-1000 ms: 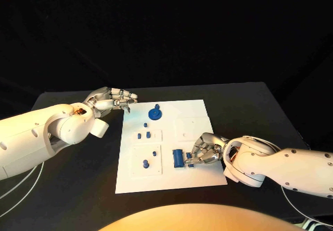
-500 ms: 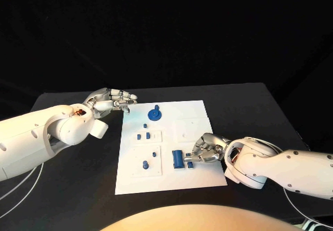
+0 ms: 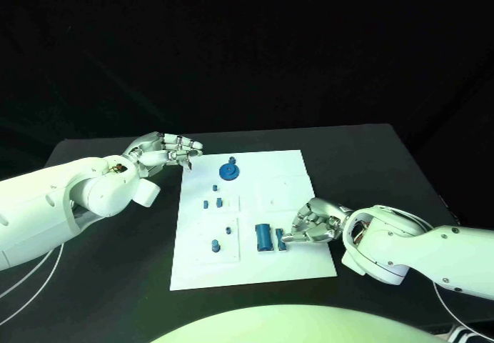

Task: Assemble the parts on the task board

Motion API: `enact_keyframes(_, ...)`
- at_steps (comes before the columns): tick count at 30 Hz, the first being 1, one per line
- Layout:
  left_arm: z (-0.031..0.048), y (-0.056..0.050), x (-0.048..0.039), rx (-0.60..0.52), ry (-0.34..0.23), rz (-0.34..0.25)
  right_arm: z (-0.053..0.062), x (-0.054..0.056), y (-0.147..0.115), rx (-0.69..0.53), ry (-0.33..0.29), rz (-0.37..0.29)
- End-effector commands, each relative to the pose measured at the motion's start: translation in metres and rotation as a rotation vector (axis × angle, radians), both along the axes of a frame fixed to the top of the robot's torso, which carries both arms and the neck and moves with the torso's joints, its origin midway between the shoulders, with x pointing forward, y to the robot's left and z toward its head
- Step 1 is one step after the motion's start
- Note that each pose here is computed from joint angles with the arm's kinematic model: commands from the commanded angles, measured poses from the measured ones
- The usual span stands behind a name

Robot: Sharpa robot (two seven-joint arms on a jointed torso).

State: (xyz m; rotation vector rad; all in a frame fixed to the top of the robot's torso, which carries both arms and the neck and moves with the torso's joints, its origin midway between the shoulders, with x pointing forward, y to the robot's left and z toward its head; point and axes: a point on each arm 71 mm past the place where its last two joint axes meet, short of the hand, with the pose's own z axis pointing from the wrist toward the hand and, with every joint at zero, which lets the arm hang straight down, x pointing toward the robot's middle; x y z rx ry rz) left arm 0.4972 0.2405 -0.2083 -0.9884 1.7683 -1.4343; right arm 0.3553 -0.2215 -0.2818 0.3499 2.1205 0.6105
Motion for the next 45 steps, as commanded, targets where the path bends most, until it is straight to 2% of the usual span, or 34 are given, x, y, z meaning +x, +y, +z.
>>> enact_keyframes(1, 0.0006, -0.0019, -0.0005, -0.008, 0.001, -0.015, 0.0005, -0.0044, 0.003, 0.006, 0.014, 0.047)
enact_keyframes(10, 0.0003, -0.0013, -0.0004, -0.006, 0.002, -0.014, 0.0014, -0.0081, 0.0044, 0.011, 0.021, 0.057)
enact_keyframes(29, 0.0003, -0.0005, -0.0006, -0.005, 0.002, -0.011, -0.0022, -0.0063, 0.0067, -0.015, 0.03, 0.069)
enact_keyframes(39, 0.0003, -0.0005, -0.0005, -0.005, 0.002, -0.011, -0.0027, -0.0021, 0.0086, -0.034, 0.0, 0.038)
enact_keyframes(45, 0.0002, -0.0005, -0.0005, -0.004, 0.003, -0.011, -0.0047, -0.0018, 0.0089, -0.043, 0.02, 0.038)
